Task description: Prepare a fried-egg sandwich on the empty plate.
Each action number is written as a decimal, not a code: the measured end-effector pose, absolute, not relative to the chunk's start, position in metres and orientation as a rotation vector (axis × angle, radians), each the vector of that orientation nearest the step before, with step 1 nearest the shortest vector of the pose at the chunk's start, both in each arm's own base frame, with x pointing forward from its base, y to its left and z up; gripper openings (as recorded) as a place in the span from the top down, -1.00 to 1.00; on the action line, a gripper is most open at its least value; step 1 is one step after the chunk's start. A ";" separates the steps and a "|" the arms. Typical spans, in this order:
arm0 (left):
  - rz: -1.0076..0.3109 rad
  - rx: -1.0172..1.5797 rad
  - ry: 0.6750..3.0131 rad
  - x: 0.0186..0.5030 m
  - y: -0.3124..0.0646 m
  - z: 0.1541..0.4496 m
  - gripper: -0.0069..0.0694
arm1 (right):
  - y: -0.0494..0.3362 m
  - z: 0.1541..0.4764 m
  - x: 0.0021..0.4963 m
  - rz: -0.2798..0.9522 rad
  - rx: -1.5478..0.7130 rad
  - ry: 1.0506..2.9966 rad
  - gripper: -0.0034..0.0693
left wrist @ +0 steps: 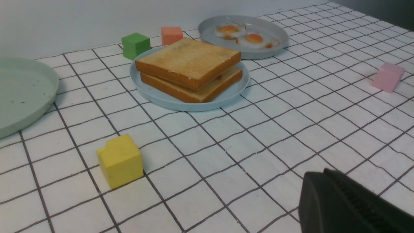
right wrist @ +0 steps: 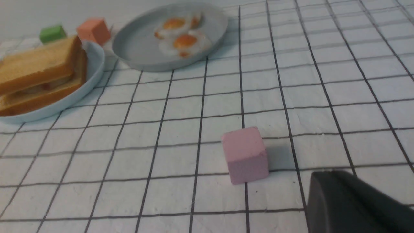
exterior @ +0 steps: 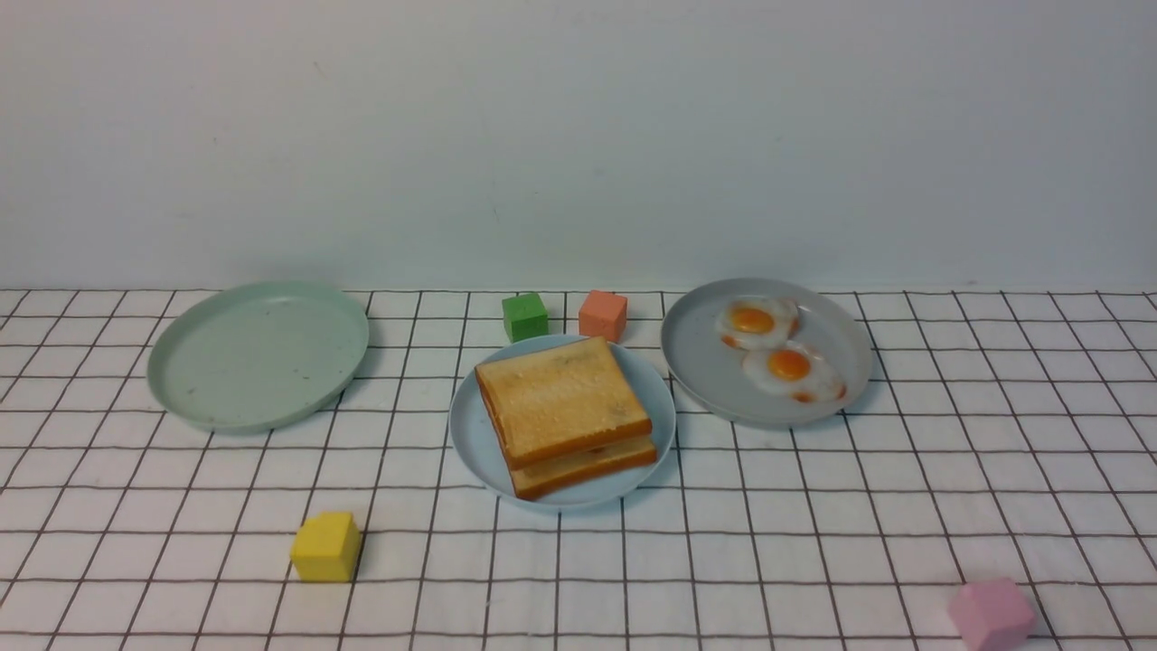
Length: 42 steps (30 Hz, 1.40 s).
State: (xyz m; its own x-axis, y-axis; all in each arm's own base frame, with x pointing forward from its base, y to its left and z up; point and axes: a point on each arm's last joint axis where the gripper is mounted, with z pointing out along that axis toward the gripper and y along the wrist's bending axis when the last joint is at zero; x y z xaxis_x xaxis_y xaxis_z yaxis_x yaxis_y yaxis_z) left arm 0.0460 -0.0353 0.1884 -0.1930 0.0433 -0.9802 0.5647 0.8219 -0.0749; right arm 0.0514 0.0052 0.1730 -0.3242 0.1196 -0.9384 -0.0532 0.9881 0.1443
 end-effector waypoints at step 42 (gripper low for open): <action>-0.359 0.038 1.643 0.055 -0.016 0.194 0.85 | 0.005 0.173 0.052 0.168 0.045 1.885 0.79</action>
